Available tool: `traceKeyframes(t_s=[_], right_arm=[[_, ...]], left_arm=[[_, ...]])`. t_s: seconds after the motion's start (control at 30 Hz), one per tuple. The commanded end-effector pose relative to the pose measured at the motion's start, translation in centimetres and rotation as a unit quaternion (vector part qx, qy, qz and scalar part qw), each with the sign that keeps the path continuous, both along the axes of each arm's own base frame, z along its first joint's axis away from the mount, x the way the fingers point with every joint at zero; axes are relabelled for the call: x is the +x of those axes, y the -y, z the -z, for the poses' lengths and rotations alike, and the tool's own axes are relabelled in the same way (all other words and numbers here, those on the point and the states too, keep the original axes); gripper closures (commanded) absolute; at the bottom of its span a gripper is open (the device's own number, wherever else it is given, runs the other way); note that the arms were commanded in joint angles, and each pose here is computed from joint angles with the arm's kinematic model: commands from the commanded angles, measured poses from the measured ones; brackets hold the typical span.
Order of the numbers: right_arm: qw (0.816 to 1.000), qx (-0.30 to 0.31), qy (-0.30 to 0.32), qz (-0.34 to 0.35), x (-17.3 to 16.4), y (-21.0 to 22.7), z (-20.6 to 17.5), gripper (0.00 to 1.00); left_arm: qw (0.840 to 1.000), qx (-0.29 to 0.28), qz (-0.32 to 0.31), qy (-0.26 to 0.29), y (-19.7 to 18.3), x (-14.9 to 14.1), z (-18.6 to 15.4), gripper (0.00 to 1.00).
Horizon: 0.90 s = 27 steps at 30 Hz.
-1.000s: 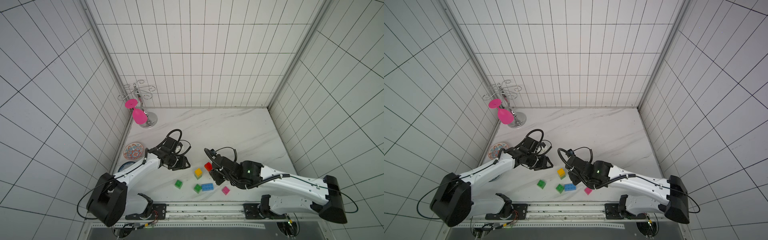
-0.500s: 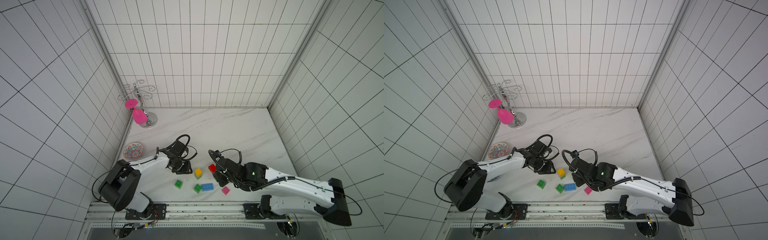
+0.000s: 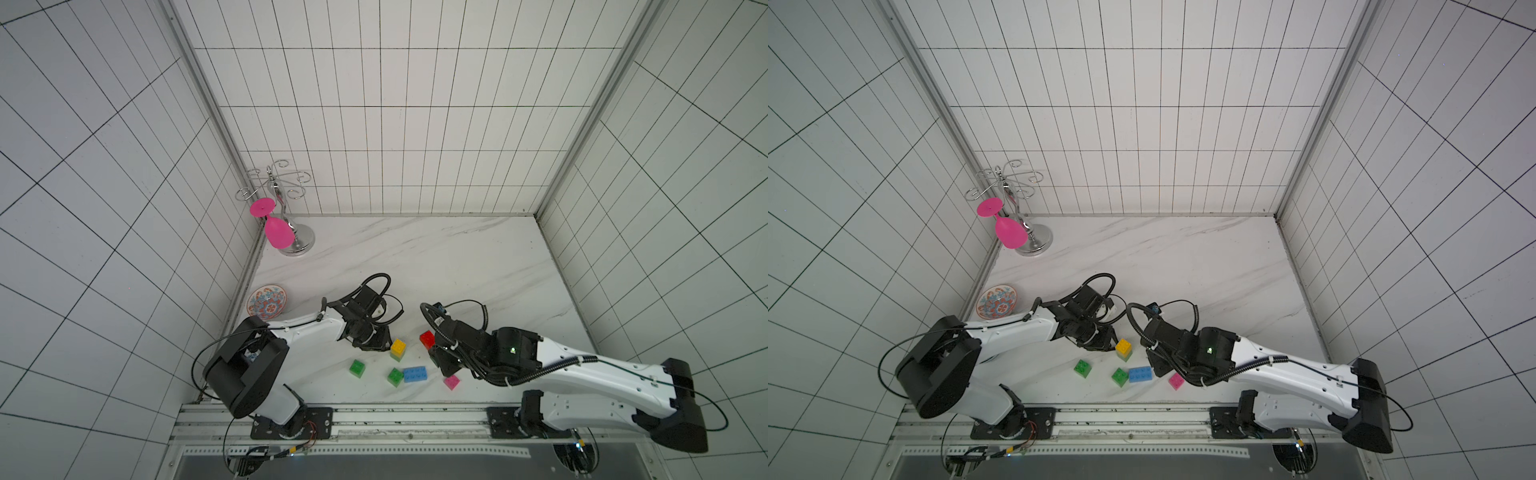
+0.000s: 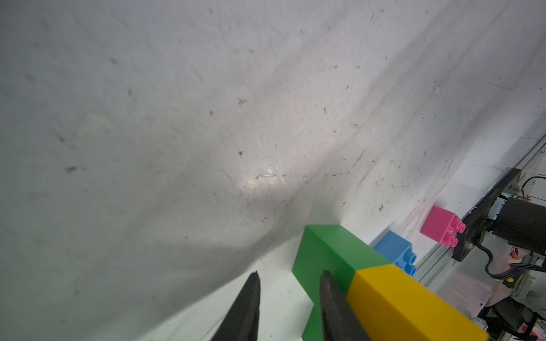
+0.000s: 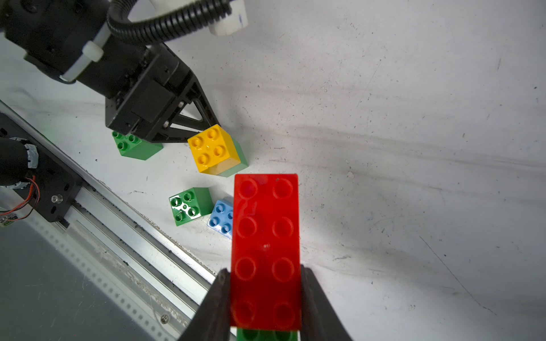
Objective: Assemble the letter r with lego
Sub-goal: Adjust the lego brick at the center of the board.
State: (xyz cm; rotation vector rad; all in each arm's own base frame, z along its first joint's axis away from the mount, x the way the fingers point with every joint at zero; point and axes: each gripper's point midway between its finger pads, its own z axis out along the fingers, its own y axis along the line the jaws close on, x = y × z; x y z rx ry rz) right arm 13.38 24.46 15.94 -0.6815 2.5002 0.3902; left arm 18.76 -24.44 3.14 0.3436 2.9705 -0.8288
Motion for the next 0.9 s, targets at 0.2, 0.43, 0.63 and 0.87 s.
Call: traceKeyframes(t_s=[0.2, 0.43, 0.63, 0.87], right_arm=[[1.0, -0.009, 0.004, 0.011, -0.5, 1.5, 0.2, 1.0], [0.997, 0.015, 0.019, -0.068, -1.4, -0.2, 0.4, 1.0], [0.995, 0.002, 0.046, -0.085, -1.1, 0.7, -0.2, 1.0], [0.997, -0.01, 0.026, -0.072, -1.3, 1.1, -0.4, 1.0]], left_arm=[[0.999, 0.024, -0.017, -0.017, -1.4, -1.6, 1.2, 0.67], [0.998, -0.047, -0.029, 0.0, 0.3, -1.2, -1.4, 0.67], [0.999, -0.034, -0.026, 0.007, 0.0, -1.0, -1.2, 0.67], [0.999, -0.023, -0.025, -0.004, 0.0, -1.2, -0.7, 0.67]])
